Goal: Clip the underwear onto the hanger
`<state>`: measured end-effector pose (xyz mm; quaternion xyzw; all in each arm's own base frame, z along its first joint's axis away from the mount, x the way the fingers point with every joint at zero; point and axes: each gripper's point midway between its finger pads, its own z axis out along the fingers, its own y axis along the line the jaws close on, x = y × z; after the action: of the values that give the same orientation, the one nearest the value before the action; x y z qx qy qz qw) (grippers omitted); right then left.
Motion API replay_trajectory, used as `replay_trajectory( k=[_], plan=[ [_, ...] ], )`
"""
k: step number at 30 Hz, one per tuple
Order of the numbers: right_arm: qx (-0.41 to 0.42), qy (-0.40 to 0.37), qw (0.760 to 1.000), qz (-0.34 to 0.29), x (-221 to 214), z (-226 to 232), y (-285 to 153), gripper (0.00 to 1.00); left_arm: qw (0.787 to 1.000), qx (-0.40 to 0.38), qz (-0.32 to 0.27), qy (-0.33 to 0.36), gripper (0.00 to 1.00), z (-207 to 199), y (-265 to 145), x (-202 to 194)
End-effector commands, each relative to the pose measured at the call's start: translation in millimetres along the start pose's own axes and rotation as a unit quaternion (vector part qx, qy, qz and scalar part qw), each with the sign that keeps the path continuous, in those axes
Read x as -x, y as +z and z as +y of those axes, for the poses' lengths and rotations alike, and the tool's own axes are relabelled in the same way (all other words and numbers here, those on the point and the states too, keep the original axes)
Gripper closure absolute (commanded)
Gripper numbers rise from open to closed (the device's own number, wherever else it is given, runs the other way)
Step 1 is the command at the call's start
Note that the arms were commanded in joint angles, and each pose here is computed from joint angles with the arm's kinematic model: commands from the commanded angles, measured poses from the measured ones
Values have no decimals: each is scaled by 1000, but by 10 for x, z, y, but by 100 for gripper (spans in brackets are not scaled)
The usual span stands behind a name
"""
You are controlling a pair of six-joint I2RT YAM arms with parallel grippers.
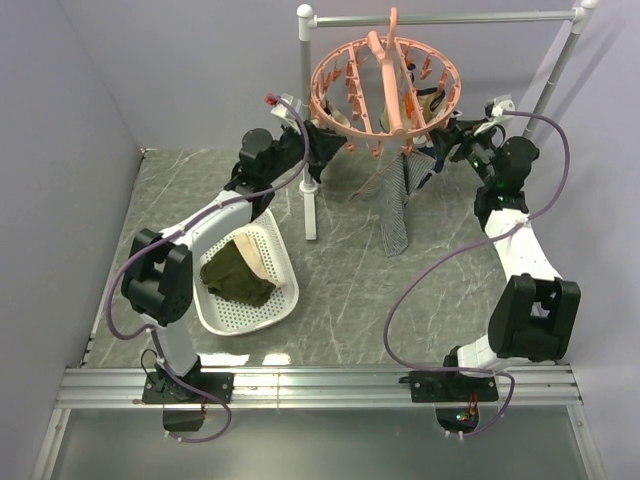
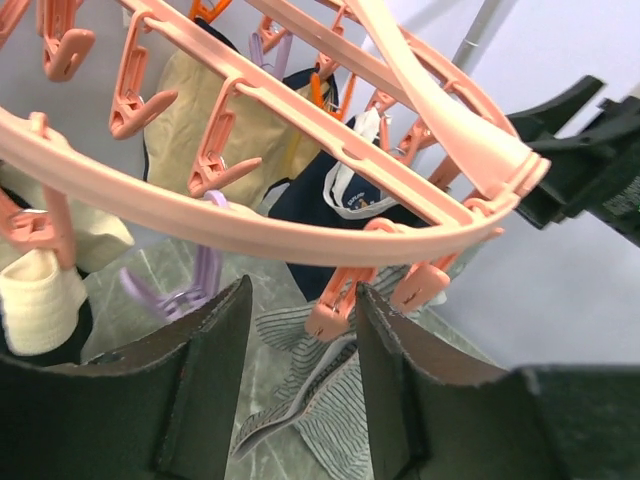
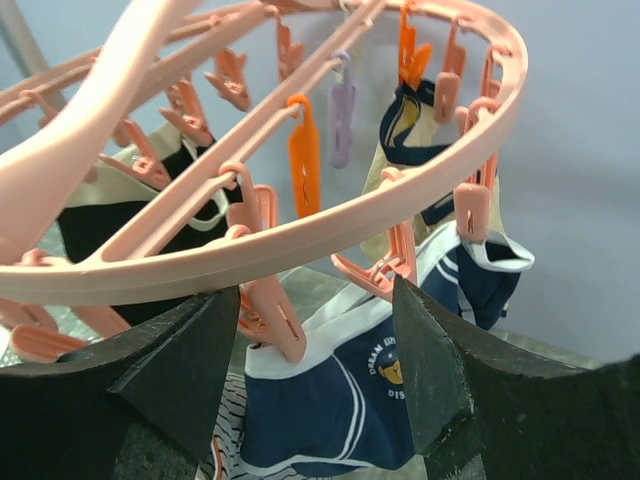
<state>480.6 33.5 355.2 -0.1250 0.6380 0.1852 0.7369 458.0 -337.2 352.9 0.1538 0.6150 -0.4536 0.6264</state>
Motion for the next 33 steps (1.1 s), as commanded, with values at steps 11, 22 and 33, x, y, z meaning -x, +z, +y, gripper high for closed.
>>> replay_trajectory(
  k=[11, 22, 33],
  plan=[
    [77, -35, 991, -100, 1067, 702, -535, 34, 999, 13, -24, -22, 96, -79, 199, 179],
    [183, 6, 980, -79, 1124, 1267, -708, 51, 999, 10, -6, -34, 100, -204, 208, 180],
    [241, -2, 969, -50, 631, 1830, -471, 56, 997, 3, 24, -76, 100, -493, 168, 137]
  ],
)
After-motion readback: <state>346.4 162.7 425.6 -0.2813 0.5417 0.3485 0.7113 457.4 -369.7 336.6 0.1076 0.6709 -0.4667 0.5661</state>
